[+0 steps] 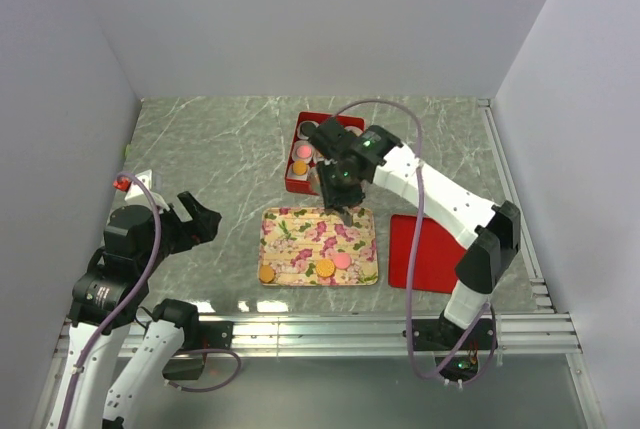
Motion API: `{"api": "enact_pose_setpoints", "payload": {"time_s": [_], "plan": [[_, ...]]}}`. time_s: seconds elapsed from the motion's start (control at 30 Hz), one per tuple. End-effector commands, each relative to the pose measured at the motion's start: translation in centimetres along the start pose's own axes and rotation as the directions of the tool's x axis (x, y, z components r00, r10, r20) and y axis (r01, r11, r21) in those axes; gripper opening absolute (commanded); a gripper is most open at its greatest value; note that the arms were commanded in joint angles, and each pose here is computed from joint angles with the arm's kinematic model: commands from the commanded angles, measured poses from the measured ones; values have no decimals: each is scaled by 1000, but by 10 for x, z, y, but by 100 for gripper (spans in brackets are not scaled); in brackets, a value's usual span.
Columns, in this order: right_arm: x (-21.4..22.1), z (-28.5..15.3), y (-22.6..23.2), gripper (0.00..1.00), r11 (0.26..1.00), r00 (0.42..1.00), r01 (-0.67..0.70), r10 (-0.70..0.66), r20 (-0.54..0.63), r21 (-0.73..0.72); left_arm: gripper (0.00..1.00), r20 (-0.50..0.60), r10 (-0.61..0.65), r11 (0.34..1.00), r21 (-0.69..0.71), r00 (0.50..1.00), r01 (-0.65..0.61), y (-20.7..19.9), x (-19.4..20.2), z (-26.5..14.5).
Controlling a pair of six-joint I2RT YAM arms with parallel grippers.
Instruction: Pack the cookies
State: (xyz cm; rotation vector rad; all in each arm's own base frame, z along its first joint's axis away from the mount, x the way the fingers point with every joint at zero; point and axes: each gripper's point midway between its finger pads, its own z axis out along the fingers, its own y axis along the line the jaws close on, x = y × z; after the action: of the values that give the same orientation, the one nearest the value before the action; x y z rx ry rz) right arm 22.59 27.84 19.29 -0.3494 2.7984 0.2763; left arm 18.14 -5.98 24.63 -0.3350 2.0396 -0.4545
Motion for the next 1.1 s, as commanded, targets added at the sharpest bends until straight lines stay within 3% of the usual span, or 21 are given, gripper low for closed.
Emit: {"api": "enact_pose_setpoints", "payload": {"time_s": [0.0, 0.3, 0.67, 1.07], "plan": [[-24, -14, -27, 38, 999, 998, -37, 36, 55, 17, 96, 34, -10, 1000, 13, 999, 9, -3, -8, 1], [-49, 7, -72, 38, 990, 991, -124, 120, 53, 71, 96, 34, -12, 1000, 7, 999, 12, -2, -9, 2], [-58, 30, -83, 39, 985, 991, -130, 127, 32, 113, 96, 15, -7, 1000, 9, 1000, 6, -3, -6, 5], [-65, 32, -87, 53, 982, 990, -141, 136, 42, 125, 96, 5, -3, 1000, 8, 1000, 3, -3, -4, 7]]}}
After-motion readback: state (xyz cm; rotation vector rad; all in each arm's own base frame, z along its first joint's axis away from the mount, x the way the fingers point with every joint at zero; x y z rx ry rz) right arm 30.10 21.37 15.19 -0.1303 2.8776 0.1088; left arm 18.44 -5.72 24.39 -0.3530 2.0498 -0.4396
